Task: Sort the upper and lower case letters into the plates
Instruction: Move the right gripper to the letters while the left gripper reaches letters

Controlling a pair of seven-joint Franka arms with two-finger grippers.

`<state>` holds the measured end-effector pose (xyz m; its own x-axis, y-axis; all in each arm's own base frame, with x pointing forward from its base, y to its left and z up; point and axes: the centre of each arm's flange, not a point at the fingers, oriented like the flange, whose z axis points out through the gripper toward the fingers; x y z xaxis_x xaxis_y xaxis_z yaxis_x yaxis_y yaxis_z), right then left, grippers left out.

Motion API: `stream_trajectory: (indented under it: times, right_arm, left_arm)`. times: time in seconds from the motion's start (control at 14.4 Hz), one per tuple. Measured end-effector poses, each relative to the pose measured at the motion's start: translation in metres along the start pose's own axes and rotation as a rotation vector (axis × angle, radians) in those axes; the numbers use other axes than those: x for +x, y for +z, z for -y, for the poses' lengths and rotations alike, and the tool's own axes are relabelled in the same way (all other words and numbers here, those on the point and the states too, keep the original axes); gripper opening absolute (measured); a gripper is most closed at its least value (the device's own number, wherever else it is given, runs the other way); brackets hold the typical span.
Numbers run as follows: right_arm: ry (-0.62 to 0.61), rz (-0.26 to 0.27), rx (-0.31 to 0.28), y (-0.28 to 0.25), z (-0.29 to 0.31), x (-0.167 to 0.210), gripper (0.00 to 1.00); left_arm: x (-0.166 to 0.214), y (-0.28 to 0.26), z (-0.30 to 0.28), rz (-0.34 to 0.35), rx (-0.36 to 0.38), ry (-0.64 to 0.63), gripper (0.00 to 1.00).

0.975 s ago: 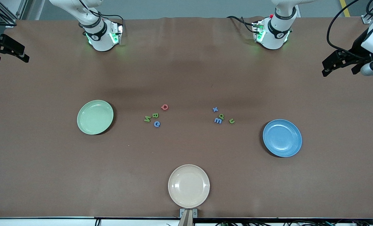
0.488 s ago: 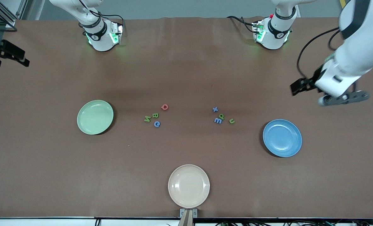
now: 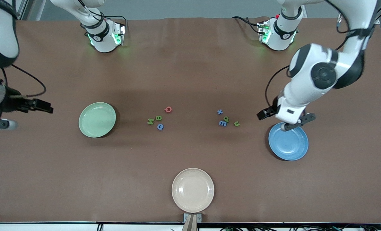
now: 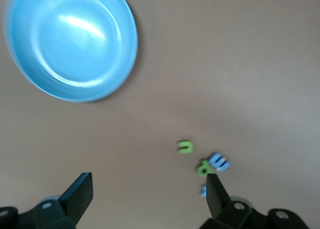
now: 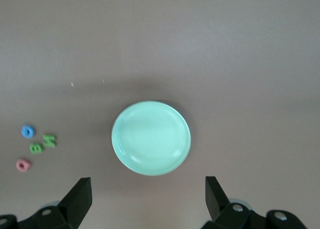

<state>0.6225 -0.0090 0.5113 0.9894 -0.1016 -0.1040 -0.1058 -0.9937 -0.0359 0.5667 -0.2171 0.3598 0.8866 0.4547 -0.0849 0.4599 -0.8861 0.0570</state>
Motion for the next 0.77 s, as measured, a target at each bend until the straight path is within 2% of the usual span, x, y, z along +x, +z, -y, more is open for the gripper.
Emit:
stream_trajectory:
  times: [0.21, 0.42, 0.56, 0.77]
  right_arm:
    - [0.102, -0.004, 0.0, 0.029, 0.056, 0.008, 1.0]
    - [0.113, -0.017, -0.004, 0.079, 0.116, 0.008, 1.0]
    - [0.099, -0.035, 0.023, 0.131, 0.145, 0.004, 1.0]
    - [0.088, -0.067, 0.036, 0.21, 0.175, -0.017, 1.0]
  left_arm:
    - [-0.012, 0.067, -0.022, 0.004, 0.016, -0.089, 1.0]
    - [-0.035, 0.12, -0.045, -0.068, 0.056, -0.156, 0.96]
    - [-0.041, 0.149, -0.049, -0.087, 0.088, -0.193, 0.85]
    - [-0.037, 0.172, -0.047, -0.07, 0.105, -0.221, 0.79]
